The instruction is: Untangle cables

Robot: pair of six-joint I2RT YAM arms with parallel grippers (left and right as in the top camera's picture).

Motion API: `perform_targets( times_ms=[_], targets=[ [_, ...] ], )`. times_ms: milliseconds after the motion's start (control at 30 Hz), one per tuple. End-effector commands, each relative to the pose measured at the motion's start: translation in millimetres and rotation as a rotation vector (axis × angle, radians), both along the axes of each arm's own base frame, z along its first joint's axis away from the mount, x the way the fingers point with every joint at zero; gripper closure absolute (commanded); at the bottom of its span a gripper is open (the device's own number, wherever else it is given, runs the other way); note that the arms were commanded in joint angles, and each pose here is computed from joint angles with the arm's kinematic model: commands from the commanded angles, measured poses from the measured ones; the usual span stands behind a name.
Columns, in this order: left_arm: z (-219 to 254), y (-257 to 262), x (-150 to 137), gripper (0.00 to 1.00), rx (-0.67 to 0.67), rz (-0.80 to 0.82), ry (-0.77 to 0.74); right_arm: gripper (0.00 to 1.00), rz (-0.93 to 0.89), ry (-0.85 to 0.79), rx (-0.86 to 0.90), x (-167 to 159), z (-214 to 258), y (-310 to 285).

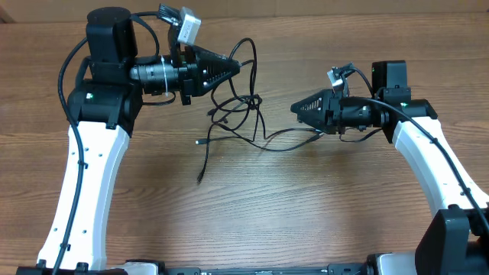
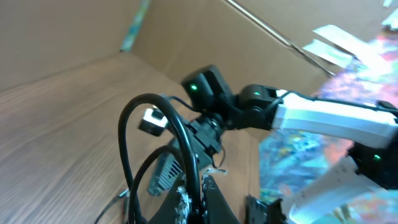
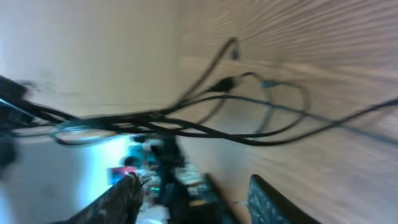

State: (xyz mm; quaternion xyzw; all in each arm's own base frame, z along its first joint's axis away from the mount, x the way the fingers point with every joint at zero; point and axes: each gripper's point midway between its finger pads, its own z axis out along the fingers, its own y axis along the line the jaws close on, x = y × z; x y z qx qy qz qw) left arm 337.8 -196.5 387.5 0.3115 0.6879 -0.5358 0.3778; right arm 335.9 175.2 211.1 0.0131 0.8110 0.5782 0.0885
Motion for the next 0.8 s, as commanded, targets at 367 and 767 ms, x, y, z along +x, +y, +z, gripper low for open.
perform_targets(
  times_ms=[367,767],
  targets=[
    [-11,-15,-25,0.96,0.029,-0.162,-0.249,0.77,0.016,0.333,0.158,-9,39,44],
    [-16,-16,-19,0.96,0.068,-0.128,-0.253,0.90,-0.007,0.345,0.124,-9,41,80]
  ],
)
